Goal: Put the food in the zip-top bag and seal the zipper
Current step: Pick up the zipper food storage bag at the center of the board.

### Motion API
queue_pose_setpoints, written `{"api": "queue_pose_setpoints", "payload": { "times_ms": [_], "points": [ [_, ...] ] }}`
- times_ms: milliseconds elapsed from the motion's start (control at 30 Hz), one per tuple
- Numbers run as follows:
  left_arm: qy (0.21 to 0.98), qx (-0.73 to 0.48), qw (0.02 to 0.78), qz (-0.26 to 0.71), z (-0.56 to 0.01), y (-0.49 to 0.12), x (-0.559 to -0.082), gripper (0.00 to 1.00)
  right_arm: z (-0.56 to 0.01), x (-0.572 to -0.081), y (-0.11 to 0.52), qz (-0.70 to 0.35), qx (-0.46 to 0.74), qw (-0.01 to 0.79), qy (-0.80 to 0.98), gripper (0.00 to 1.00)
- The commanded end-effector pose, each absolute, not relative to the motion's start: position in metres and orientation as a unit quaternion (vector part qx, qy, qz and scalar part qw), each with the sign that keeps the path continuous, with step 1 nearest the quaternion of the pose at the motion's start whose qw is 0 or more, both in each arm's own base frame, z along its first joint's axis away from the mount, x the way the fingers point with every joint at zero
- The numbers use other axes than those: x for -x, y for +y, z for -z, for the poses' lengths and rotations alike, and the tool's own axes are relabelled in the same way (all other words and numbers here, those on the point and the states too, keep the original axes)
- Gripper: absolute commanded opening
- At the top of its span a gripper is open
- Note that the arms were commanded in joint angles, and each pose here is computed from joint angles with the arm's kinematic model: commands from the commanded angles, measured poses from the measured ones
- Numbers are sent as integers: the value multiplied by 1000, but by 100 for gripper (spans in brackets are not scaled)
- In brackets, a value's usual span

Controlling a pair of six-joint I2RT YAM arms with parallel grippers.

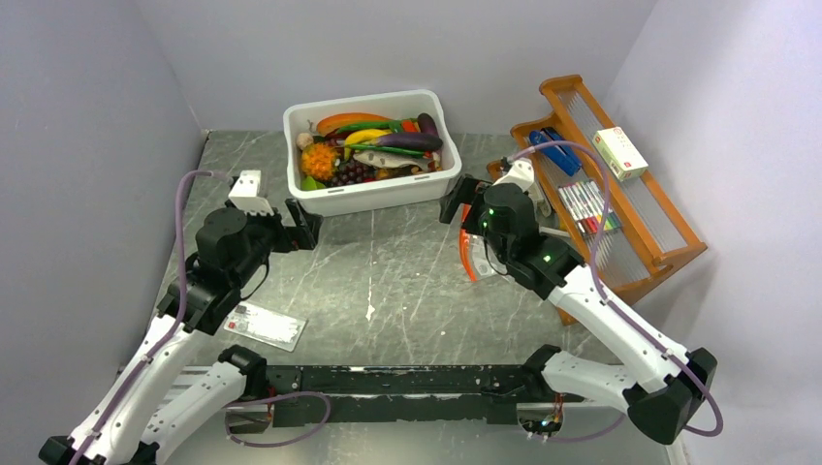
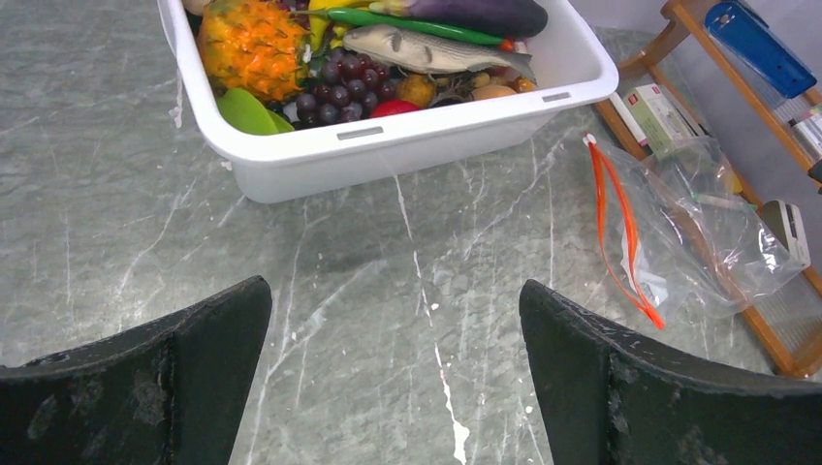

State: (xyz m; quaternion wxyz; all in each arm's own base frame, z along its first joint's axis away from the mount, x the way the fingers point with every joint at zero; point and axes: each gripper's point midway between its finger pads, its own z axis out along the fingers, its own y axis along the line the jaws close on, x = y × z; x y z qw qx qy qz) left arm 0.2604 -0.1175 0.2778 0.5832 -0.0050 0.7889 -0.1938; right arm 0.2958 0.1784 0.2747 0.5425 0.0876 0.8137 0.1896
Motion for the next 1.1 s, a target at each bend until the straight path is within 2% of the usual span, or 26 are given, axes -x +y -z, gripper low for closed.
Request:
{"api": "queue_pose_setpoints", "payload": {
  "times_ms": [0, 167, 300, 333, 433, 467, 600, 800, 933, 1067],
  "points": [
    [783, -17, 595, 179, -277, -117, -264, 99, -265, -299, 168, -148, -105, 536, 824, 100],
    [785, -49, 594, 171, -264, -120, -263, 99, -243, -300, 141, -67, -129, 529, 836, 99],
    [789, -53, 590, 160, -256, -118, -264, 99, -215, -305, 135, -15, -119, 499, 858, 87],
    [790, -54, 590, 159, -256, -118, -264, 99, -207, -307, 132, 0, -117, 489, 864, 81],
    [791, -54, 589, 154, -254, -116, -264, 99, -180, -309, 128, 44, -109, 462, 879, 46],
    [792, -55, 589, 153, -253, -116, -264, 99, -171, -310, 128, 53, -105, 452, 884, 39],
    [794, -54, 587, 149, -251, -115, -264, 99, -142, -312, 137, 62, -79, 420, 902, 29],
    [787, -48, 598, 145, -256, -110, -262, 99, -111, -317, 144, 73, -55, 397, 913, 28],
    [782, -47, 603, 147, -258, -109, -260, 99, -91, -316, 138, 102, -37, 384, 917, 43],
    [781, -47, 605, 148, -260, -109, -260, 99, -80, -324, 134, 112, -27, 382, 917, 49]
  ]
}}
